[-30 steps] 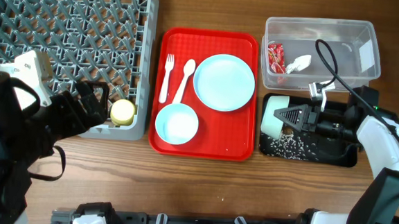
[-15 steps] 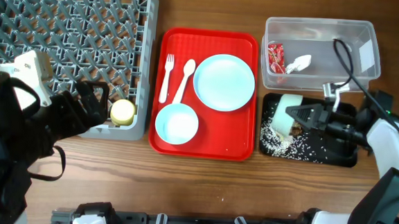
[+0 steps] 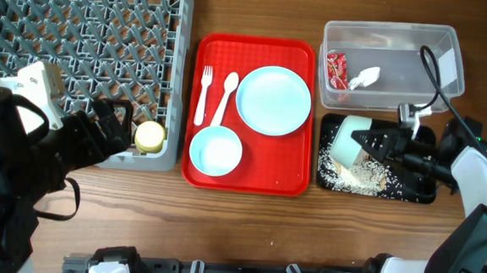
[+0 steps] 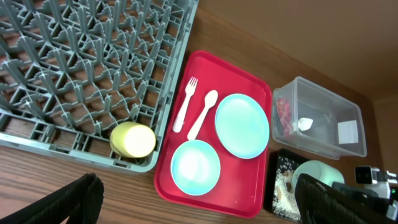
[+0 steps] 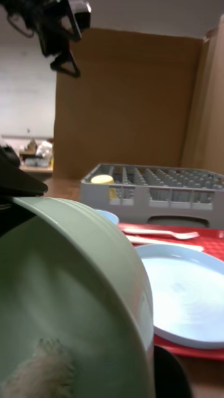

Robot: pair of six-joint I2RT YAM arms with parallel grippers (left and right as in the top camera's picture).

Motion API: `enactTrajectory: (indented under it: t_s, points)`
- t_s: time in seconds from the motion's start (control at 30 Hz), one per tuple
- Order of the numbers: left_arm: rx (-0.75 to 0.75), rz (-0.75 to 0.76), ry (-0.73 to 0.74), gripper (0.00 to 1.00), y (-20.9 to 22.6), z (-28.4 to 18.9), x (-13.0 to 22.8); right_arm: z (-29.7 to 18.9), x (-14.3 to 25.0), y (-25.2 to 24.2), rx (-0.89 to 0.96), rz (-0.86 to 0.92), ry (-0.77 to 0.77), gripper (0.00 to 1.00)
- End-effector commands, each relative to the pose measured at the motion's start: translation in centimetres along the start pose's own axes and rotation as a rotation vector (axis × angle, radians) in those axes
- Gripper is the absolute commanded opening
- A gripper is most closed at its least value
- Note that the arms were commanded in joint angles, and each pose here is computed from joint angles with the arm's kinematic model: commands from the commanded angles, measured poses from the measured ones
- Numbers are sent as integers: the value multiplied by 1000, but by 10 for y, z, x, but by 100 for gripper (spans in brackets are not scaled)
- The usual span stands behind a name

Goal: Sort waste into correct bins and load items into the dishwasher rack
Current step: 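Tip the green bowl over the black tray to empty the rice, then return the empty green bowl to the red tray and release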

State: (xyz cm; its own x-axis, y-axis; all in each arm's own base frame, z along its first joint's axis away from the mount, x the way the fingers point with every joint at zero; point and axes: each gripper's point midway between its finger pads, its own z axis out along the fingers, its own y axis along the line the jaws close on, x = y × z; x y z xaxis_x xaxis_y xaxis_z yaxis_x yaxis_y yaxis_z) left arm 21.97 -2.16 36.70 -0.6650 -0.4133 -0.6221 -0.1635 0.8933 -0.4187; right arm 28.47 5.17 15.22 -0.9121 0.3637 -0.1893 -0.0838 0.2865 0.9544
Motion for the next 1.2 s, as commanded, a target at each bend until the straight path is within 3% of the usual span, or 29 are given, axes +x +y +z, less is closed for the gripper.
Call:
enactTrajectory:
  t_s: [0.0, 0.07, 0.1, 0.17, 0.23, 0.3, 0.37, 0.43, 0.47, 0.5, 0.57, 0.6, 0.67, 0.77, 1.0, 1.17]
  points:
    - [22, 16, -6, 100, -5, -3, -1, -2, -1, 22, -107, 45, -20, 4]
    - [22, 15, -6, 100, -5, -3, -1, -4, 1, 35, -153, -94, -42, 4]
    - [22, 15, -6, 100, -5, -3, -1, -3, -2, 20, -71, -93, -27, 4]
    - [22, 15, -6, 100, -5, -3, -1, -2, -6, 6, 4, 84, -18, 4]
    - [22, 15, -6, 100, -5, -3, -1, -4, -3, 47, -193, -102, -48, 4]
    - [22, 15, -6, 100, -5, -3, -1, -1, -3, 34, -100, -181, -32, 4]
    - [22, 15, -6, 100, -5, -3, -1, 0, -5, 8, 44, 87, -16, 4]
    - [22, 15, -6, 100, -5, -3, -1, -1, 3, 55, -188, -44, -24, 5]
    - [22, 15, -6, 100, -5, -3, -1, 0, 6, 58, -189, -112, -24, 4]
    - [22, 16, -6, 100, -5, -3, -1, 2, 6, 43, -88, -153, -7, 4]
    - [22, 15, -6, 100, -5, -3, -1, 0, 4, -4, 183, 99, 5, 4]
    - [22, 15, -6, 100, -5, -3, -1, 1, 7, 2, 158, 96, 15, 4]
    - [22, 15, -6, 100, -5, -3, -1, 3, 15, 24, 79, 7, 41, 4]
    - [22, 15, -6, 100, -5, -3, -1, 6, 22, 39, 112, -67, 66, 4]
    - [22, 15, -6, 100, -5, -3, -1, 19, 50, 50, 476, -333, 145, 4]
    - [22, 15, -6, 100, -5, -3, -1, 46, 80, 46, 692, -431, 206, 4]
